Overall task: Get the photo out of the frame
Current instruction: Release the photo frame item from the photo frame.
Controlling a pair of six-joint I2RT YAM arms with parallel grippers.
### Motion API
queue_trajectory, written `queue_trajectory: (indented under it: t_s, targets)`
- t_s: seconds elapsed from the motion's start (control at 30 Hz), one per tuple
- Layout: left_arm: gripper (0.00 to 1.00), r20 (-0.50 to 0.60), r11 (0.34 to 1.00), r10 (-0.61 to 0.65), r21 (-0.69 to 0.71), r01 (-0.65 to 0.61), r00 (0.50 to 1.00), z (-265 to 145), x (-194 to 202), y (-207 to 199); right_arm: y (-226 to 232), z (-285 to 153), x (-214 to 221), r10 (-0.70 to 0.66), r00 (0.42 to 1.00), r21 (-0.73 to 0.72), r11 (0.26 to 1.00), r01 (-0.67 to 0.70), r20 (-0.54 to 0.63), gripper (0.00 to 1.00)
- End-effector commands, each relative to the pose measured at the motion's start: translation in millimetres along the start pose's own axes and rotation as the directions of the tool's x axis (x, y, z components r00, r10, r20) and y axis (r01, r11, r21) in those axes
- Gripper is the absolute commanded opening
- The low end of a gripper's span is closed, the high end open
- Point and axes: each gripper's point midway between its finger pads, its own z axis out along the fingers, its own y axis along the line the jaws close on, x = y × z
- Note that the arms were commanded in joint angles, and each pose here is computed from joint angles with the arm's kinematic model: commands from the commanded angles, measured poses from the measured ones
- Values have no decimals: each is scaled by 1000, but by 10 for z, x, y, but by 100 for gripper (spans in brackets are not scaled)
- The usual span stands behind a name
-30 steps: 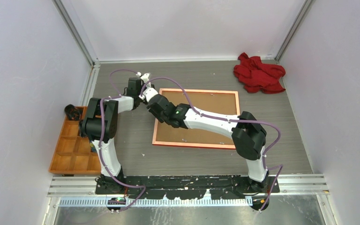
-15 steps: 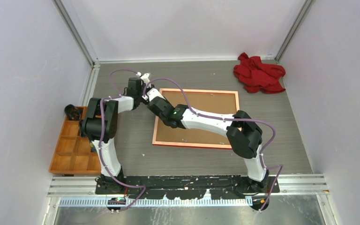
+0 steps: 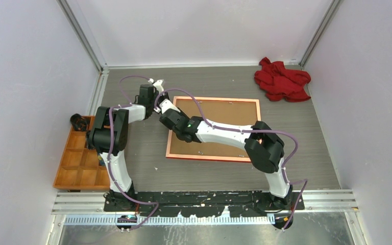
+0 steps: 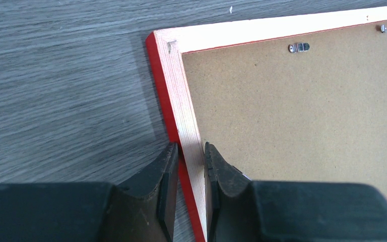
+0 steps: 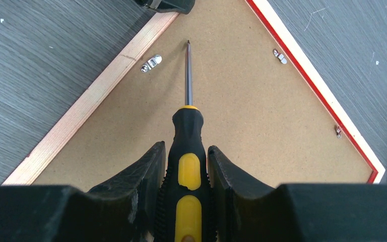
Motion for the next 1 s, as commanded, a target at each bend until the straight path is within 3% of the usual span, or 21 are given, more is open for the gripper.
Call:
queue_trajectory:
  t_s: [0.0, 0.3, 0.43, 0.6, 0.73, 0.97]
  targets:
    - [1, -114, 1000, -10, 5, 10, 993, -52, 305, -10, -141, -125, -138, -6, 999, 25, 1000, 5, 43, 1]
    - [0, -111, 1000, -16, -10, 15, 994, -57, 300, 16, -653, -358, -342, 30, 994, 35, 999, -34, 109, 1]
    - [1, -111, 1000, -18, -10, 17, 994, -59, 302, 20, -1188, -502, -370, 72, 987, 72, 994, -83, 142, 1]
    - [9, -110, 1000, -21, -24, 18, 994, -55, 300, 41, -1929, -843, -274, 134, 970, 142, 976, -164, 201, 1]
    - [13, -113, 998, -32, -58, 26, 993, -49, 294, 93, -2485, -1280, -121, 230, 926, 159, 945, -286, 299, 1]
    - [1, -148, 974, -154, -192, 124, 977, -97, 304, 421, -2906, -1594, 396, 337, 882, 194, 890, -413, 329, 1]
